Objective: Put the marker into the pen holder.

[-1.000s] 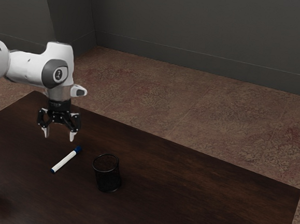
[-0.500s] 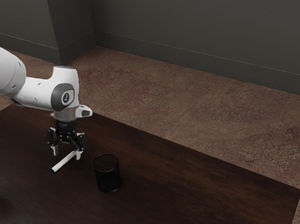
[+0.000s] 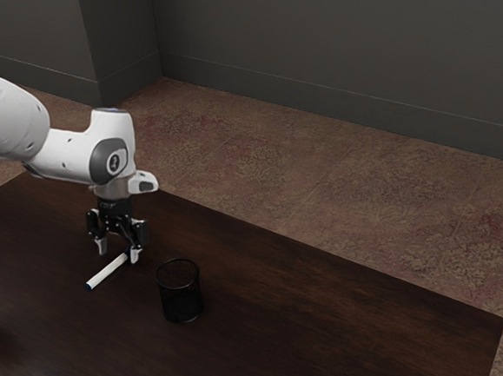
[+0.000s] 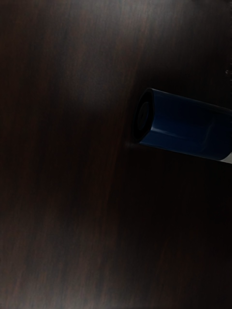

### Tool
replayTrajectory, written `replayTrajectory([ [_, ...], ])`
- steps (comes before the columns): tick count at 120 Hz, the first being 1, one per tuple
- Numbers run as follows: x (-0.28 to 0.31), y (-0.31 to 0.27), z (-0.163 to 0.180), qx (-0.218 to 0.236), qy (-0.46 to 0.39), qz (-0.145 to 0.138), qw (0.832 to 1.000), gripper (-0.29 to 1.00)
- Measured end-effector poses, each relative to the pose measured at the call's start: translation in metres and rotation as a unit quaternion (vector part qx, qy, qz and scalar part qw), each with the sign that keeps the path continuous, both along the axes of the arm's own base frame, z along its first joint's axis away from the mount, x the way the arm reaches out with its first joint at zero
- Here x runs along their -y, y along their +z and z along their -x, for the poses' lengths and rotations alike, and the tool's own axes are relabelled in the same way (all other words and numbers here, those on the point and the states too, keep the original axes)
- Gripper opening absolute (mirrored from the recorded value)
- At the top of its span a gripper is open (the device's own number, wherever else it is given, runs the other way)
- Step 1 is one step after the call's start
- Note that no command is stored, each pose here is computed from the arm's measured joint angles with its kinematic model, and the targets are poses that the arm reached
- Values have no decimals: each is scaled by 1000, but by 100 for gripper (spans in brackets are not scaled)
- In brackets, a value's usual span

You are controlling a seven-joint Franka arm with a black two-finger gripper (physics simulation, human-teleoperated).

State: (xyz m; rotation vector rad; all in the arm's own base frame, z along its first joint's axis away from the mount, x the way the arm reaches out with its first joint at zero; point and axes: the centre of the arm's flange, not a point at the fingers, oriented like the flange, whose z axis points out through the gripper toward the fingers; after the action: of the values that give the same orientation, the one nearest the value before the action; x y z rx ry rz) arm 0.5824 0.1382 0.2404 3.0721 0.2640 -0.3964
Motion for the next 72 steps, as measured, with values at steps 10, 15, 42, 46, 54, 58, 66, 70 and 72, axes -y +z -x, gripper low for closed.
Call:
replayTrajectory([
  [10, 0, 2, 0, 3, -5, 3, 1000, 47],
  [15, 0, 2, 0, 3, -7, 4, 1000, 38],
  [42, 0, 2, 0, 4, -21, 9, 1000, 6],
  [46, 0, 2, 0, 4, -23, 9, 1000, 3],
  [54, 0, 1, 0, 4, -27, 8, 1000, -1],
  [58, 0, 1, 0, 4, -28, 8, 1000, -2],
  [66, 0, 0, 0, 4, -31, 7, 999, -5],
  [70, -1, 0, 0, 4, -32, 6, 999, -6],
  [72, -1, 0, 0, 4, -33, 6, 999, -7],
])
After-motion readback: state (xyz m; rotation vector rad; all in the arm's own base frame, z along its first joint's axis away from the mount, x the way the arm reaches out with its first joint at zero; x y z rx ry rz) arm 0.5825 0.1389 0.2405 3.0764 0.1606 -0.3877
